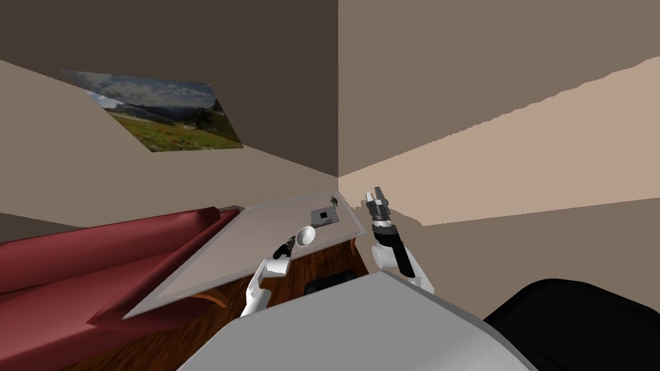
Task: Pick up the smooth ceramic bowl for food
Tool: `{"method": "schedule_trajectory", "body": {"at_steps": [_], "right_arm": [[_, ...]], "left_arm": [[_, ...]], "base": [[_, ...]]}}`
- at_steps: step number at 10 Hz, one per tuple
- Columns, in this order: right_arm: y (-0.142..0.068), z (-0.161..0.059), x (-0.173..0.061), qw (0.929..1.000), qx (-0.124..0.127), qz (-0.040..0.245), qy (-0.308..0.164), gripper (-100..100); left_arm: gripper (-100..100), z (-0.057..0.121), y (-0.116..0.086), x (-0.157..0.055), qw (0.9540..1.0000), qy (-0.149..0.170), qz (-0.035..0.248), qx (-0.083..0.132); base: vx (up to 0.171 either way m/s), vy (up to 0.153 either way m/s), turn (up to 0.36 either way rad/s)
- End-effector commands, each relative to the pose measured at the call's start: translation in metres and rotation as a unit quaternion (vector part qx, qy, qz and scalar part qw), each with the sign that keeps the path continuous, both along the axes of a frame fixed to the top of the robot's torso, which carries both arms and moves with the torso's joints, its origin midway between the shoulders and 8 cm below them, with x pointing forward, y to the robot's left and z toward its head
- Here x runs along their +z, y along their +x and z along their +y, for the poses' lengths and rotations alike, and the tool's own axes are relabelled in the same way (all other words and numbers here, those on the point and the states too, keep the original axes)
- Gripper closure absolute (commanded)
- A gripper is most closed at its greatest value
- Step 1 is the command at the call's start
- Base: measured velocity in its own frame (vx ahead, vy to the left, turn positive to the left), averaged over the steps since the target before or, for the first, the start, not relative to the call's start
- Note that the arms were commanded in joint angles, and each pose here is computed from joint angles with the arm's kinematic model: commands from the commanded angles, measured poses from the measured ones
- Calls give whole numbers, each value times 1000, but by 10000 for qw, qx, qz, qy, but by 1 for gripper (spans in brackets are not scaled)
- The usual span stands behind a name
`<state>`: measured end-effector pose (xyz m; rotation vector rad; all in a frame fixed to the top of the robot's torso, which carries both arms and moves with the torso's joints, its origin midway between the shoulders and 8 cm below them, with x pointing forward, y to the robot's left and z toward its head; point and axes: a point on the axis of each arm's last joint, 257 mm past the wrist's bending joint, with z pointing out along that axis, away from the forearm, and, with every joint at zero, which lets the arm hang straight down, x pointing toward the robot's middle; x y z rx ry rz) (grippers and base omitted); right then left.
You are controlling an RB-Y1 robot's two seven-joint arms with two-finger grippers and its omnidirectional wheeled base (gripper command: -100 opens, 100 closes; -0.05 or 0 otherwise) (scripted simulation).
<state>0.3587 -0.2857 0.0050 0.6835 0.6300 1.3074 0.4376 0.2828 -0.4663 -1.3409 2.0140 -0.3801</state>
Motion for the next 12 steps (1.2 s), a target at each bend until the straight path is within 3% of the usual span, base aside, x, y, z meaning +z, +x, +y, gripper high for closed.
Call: {"method": "schedule_trajectory", "body": {"at_steps": [1, 4, 7, 8, 9, 10, 11, 12], "right_arm": [[0, 0, 0, 10000, 0, 0, 0, 0], [0, 0, 0, 10000, 0, 0, 0, 0], [0, 0, 0, 10000, 0, 0, 0, 0], [0, 0, 0, 10000, 0, 0, 0, 0], [0, 0, 0, 10000, 0, 0, 0, 0], [0, 0, 0, 10000, 0, 0, 0, 0], [0, 0, 0, 10000, 0, 0, 0, 0], [0, 0, 0, 10000, 0, 0, 0, 0]], "left_arm": [[-100, -5, -8, -15, 9995, -45, 306, 28], [-100, -15, -18, -33, 9977, -129, 657, 52], [-100, -40, -33, -55, 9935, -317, 1095, 56], [-100, -40, -33, -55, 9935, -317, 1095, 56], [-100, -62, -43, -65, 9902, -476, 1316, 40], [-100, -71, -48, -70, 9886, -546, 1404, 33], [-100, -63, -45, -66, 9899, -496, 1325, 40], [0, -64, -46, -66, 9896, -504, 1344, 38]], "base": [[31, 50, -98], [36, 41, -49], [48, 44, -68], [30, 29, -20], [58, 31, -52], [72, 27, -55], [30, 10, -8], [5, 2, 2]]}}
